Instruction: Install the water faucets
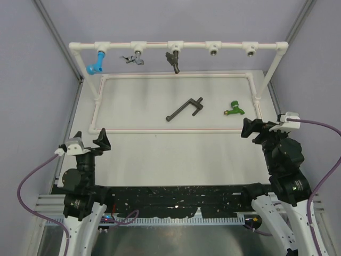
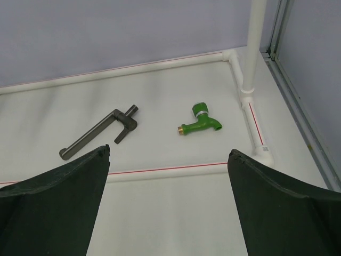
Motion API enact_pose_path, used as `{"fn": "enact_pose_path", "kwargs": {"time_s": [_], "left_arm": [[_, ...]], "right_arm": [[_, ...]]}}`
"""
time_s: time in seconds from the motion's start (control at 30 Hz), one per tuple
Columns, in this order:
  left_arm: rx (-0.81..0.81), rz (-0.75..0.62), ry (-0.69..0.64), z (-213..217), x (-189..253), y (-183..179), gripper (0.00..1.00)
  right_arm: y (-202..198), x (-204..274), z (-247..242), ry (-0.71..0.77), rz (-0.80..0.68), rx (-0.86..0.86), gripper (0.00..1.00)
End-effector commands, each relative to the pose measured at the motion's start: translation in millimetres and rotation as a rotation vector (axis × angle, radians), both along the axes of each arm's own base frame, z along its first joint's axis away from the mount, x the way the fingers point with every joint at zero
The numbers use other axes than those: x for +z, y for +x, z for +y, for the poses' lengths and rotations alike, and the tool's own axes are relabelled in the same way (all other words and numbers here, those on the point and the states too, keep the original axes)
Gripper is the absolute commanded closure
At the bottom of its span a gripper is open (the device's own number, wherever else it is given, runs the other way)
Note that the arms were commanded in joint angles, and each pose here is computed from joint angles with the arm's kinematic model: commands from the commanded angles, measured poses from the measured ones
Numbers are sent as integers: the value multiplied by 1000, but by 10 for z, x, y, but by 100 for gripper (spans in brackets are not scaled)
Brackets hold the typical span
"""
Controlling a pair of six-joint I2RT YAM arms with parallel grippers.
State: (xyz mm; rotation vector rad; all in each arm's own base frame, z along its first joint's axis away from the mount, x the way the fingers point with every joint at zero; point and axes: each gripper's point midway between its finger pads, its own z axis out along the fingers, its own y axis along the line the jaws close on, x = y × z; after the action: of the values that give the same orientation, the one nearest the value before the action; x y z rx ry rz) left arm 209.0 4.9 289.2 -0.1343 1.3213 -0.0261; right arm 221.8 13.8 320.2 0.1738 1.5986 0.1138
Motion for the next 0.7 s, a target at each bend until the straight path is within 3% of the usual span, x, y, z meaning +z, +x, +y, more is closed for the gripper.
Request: {"fn": "enact_pose_path", "kwargs": {"time_s": [0.0, 0.3, 0.47, 0.67], "left_arm": [[44, -71, -49, 80, 164, -3, 0], [18, 57, -90, 4, 37, 119, 0], [38, 184, -129, 1, -104, 191, 0], [2, 453, -179, -178, -507, 350, 0]], "right_arm": [[104, 66, 12, 24, -6, -15, 4], [461, -200, 474, 55, 74, 179, 5], [830, -637, 647, 76, 334, 185, 5], [1134, -1155, 723, 103, 508, 141, 5]]}}
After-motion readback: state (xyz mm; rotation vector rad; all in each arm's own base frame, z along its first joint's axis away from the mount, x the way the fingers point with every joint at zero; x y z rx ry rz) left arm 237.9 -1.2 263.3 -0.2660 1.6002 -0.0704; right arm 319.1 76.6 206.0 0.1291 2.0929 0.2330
